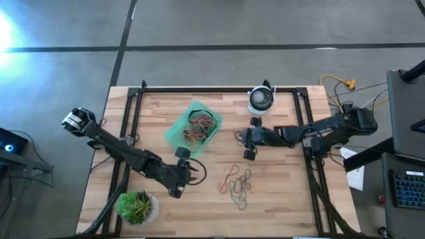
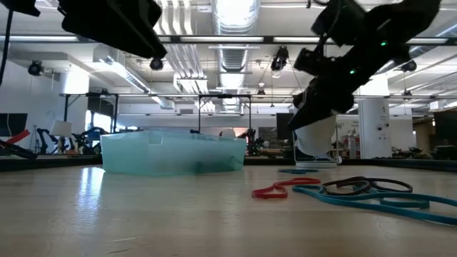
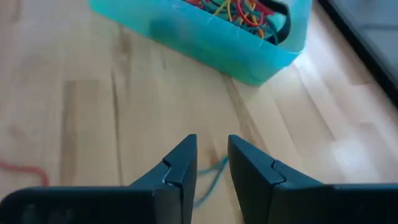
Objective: Pick and place rubber bands into bin
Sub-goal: Put the blue rubber band into the green bin
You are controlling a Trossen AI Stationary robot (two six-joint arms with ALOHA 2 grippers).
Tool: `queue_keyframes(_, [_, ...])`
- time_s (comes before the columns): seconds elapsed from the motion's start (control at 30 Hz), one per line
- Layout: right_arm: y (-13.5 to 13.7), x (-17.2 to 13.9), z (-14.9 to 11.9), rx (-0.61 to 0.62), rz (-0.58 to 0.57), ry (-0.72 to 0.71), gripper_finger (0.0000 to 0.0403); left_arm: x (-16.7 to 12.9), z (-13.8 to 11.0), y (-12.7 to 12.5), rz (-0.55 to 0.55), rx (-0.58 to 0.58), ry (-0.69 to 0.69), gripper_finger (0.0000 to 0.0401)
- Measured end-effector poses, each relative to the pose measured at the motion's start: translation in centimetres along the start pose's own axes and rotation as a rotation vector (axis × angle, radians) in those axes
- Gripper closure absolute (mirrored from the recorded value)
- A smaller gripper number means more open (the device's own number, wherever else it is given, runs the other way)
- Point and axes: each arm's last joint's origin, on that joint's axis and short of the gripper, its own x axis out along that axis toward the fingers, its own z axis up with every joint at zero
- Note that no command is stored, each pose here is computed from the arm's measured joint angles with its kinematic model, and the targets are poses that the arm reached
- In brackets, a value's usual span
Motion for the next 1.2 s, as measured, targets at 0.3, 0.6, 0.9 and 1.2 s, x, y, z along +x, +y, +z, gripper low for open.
queue_keyframes(0.3, [-4.4,2.7,1.0,0.103,0.046,0.120,0.0267,-0.9,-1.2,0.3,0.021,-0.034,-0.007,0.0276])
queue_keyframes(0.6, [-4.6,4.0,0.1,-0.037,0.168,0.192,0.0236,-1.0,-1.3,0.2,0.019,-0.037,-0.013,0.0276])
queue_keyframes(0.9, [-6.3,5.1,-0.9,0.002,0.129,0.246,0.0234,-1.0,-1.3,0.2,0.019,-0.037,-0.015,0.0276])
queue_keyframes(1.2, [-7.9,5.3,-1.4,0.072,0.188,0.257,0.0236,-1.0,-1.3,0.2,0.019,-0.032,-0.017,0.0276])
